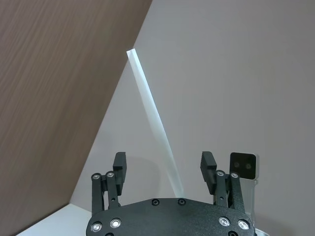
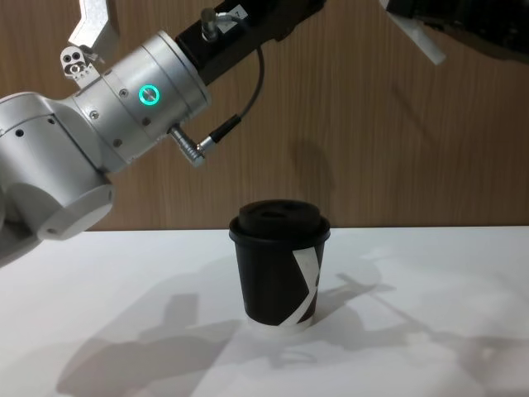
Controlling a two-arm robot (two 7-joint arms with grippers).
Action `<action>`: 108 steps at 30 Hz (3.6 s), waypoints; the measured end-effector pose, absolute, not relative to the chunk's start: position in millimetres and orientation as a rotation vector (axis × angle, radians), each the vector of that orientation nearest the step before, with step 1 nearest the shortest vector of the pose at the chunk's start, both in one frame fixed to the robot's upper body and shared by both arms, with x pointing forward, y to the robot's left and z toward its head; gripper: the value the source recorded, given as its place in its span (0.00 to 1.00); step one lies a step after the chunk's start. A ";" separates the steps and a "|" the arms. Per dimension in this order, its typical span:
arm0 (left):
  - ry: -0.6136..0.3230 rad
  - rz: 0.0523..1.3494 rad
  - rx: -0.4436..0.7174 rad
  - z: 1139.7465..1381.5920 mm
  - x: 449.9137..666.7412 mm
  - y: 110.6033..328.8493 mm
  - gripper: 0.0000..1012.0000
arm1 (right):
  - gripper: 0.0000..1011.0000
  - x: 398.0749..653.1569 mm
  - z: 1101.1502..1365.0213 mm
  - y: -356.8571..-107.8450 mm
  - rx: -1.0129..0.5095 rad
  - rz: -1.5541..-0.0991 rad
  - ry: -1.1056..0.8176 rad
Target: Pick up the straw with one hand, pass it to the other hand, and insert it into the cup.
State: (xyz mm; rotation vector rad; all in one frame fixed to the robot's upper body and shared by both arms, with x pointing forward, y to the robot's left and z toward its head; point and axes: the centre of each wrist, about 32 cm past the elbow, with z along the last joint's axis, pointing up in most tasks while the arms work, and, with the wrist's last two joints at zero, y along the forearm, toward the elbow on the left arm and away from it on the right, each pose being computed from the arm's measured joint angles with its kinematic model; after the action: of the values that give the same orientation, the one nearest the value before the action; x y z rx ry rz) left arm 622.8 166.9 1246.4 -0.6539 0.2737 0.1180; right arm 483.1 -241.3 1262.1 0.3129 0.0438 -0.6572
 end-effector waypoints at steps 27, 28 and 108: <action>0.252 0.127 -0.663 1247.9 625.2 161.3 0.18 | 0.00 483.1 1262.1 -241.3 0.313 -0.657 0.044; 0.251 0.127 -0.663 1247.9 625.2 161.1 0.17 | 0.00 483.1 1262.1 -241.3 0.313 -0.657 0.044; 0.009 0.595 -0.304 1252.1 592.7 194.5 0.01 | 0.99 483.1 1262.1 -241.3 0.313 -0.657 0.044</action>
State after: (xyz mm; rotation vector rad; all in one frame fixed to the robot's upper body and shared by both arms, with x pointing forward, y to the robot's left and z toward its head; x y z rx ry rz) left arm 592.7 194.5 1252.1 -0.3037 0.0087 0.5953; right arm 483.1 -241.3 1262.1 0.3129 0.0439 -0.6573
